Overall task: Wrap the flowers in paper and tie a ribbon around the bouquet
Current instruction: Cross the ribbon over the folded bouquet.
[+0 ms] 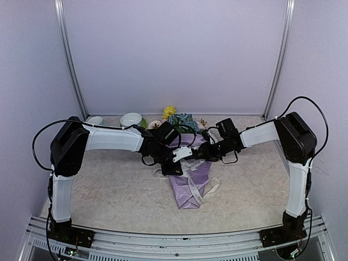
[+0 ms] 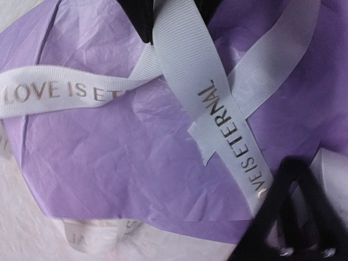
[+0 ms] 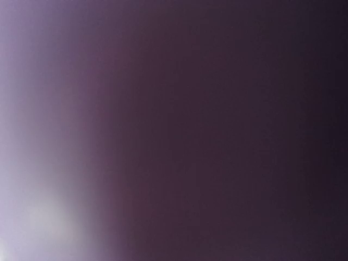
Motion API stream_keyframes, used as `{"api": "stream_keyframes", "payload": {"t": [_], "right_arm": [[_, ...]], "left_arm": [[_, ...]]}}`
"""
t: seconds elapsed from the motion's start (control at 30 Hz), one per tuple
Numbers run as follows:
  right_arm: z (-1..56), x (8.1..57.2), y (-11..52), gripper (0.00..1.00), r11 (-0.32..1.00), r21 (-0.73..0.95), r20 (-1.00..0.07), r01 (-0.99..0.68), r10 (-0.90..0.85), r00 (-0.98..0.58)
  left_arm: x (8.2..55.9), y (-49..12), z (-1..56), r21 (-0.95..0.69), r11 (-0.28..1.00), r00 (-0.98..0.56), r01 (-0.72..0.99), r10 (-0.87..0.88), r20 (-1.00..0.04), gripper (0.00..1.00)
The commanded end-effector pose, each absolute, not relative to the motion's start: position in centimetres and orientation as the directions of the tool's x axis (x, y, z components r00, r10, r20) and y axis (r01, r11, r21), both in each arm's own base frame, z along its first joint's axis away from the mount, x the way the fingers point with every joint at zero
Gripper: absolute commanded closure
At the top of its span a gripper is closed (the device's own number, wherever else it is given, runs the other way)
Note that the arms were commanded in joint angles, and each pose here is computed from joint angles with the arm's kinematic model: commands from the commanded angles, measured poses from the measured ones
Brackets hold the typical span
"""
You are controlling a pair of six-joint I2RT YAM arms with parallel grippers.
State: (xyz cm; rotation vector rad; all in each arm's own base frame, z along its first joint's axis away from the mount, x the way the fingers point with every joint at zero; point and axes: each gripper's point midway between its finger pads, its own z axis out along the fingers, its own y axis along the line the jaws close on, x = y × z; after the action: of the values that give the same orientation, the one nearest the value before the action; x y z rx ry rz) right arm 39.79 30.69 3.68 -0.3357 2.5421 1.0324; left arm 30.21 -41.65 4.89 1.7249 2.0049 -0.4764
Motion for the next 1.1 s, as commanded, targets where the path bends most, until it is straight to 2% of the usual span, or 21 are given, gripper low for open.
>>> {"api": "stream_keyframes", "payload": {"t": [0.0, 0.17, 0.3, 0.47, 0.63, 0.77, 0.83, 0.97, 1.07], "right_arm": [[3.4, 38.9, 30.3, 0.55, 0.708, 0.613, -0.408, -0.349, -0.094, -0.908], [2.6, 38.8, 30.2, 0.55, 0.718, 0.606, -0.387, -0.342, -0.110, -0.916], [2.2, 38.1, 30.5, 0.54, 0.698, 0.592, -0.399, -0.402, -0.179, -0.899], [2.2, 36.4, 31.3, 0.53, 0.648, 0.568, -0.430, -0.508, -0.292, -0.854], [3.0, 33.3, 32.9, 0.54, 0.525, 0.602, -0.449, -0.601, -0.400, -0.799], [4.4, 30.5, 33.6, 0.55, 0.395, 0.649, -0.473, -0.650, -0.459, -0.752], [4.7, 29.7, 33.4, 0.55, 0.373, 0.655, -0.475, -0.657, -0.473, -0.742], [5.3, 29.8, 32.7, 0.55, 0.375, 0.664, -0.470, -0.647, -0.464, -0.751], [5.6, 32.4, 30.9, 0.55, 0.476, 0.640, -0.462, -0.603, -0.389, -0.797]], "left_arm": [[30.5, -43.3, 9.6, 0.065, 0.186, -0.099, 0.980, 0.750, -0.654, 1.00], [30.7, -43.8, 13.6, 0.112, 0.213, -0.067, 0.971, 0.684, -0.726, 1.00], [31.5, -44.0, 17.8, 0.182, 0.264, -0.019, 0.947, 0.612, -0.791, 1.00], [34.2, -43.6, 23.4, 0.308, 0.462, 0.032, 0.831, 0.514, -0.857, 1.00], [35.6, -42.8, 25.3, 0.415, 0.608, 0.074, 0.677, 0.504, -0.860, 1.00], [37.3, -42.7, 23.7, 0.402, 0.657, 0.016, 0.637, 0.510, -0.860, 1.00], [38.1, -43.0, 22.2, 0.371, 0.675, -0.028, 0.637, 0.501, -0.865, 1.00], [40.1, -43.1, 18.6, 0.341, 0.718, -0.119, 0.607, 0.507, -0.854, 1.00], [41.1, -43.2, 15.6, 0.314, 0.745, -0.197, 0.589, 0.509, -0.838, 1.00]]}}
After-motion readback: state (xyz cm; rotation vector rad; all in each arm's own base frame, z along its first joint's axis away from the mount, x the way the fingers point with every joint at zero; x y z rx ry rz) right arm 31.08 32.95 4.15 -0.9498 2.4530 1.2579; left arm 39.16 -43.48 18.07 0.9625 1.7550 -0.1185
